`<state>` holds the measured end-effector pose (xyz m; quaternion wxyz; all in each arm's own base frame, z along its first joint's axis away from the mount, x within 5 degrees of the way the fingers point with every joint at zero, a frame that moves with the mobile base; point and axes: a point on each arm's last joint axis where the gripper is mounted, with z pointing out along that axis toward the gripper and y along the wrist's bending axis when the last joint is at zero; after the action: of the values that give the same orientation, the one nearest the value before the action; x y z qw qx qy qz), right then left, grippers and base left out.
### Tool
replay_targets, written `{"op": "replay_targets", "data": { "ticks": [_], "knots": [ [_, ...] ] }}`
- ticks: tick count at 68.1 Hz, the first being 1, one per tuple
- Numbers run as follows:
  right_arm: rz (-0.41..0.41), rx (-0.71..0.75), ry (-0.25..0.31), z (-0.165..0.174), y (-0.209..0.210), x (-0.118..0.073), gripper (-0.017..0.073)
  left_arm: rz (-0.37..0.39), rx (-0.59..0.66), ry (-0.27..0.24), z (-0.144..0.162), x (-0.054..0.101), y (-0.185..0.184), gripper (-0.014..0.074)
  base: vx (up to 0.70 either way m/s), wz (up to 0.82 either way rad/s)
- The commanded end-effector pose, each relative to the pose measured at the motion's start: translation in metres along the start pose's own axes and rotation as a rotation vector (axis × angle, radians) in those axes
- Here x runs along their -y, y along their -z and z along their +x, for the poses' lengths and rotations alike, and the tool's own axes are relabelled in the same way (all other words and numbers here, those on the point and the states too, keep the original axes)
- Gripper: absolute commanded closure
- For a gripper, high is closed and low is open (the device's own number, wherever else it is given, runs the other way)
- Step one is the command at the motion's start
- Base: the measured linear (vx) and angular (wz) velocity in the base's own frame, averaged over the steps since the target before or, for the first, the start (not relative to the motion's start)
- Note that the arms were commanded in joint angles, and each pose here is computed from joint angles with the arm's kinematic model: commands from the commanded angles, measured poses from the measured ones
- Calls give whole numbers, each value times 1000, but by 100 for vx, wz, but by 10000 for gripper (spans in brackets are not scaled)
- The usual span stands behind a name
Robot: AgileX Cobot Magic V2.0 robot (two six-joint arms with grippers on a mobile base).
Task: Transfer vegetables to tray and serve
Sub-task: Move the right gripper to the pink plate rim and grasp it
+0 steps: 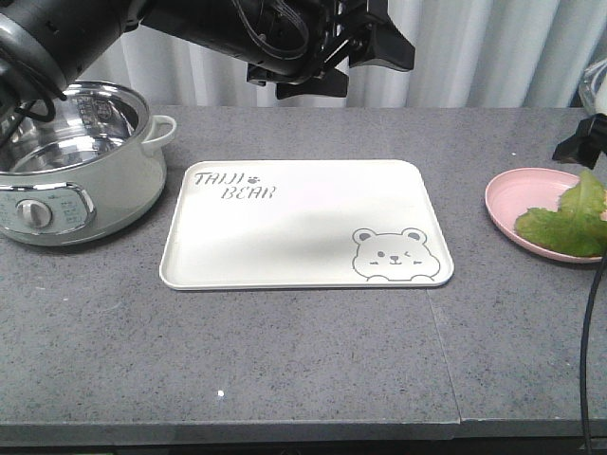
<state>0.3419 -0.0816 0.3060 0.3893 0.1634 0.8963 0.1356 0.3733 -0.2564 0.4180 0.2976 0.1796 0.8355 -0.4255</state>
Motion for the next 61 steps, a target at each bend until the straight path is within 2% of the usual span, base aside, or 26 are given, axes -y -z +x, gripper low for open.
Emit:
{"op": "replay_targets", "data": {
  "ticks": [1, 9, 25, 41, 47, 61],
  "knots": [
    [-7, 127, 26, -17, 31, -12, -94, 74, 104, -14, -11, 29, 28, 1, 0, 0],
    [-4, 150, 46, -18, 42, -15, -93, 74, 102, -14, -11, 29, 28, 1, 0, 0],
    [59, 116, 107, -15, 49, -13, -87, 74, 98, -14, -11, 29, 28, 1, 0, 0],
    [113, 93, 102, -13, 49, -7, -83, 74, 98, -14, -11, 29, 28, 1, 0, 0],
    [147, 103, 70, -15, 52, 3, -80, 74, 98, -14, -11, 29, 28, 1, 0, 0],
    [234, 140, -57, -21, 65, 49, -76, 74, 98, -14, -11, 29, 28, 1, 0, 0]
  ]
}}
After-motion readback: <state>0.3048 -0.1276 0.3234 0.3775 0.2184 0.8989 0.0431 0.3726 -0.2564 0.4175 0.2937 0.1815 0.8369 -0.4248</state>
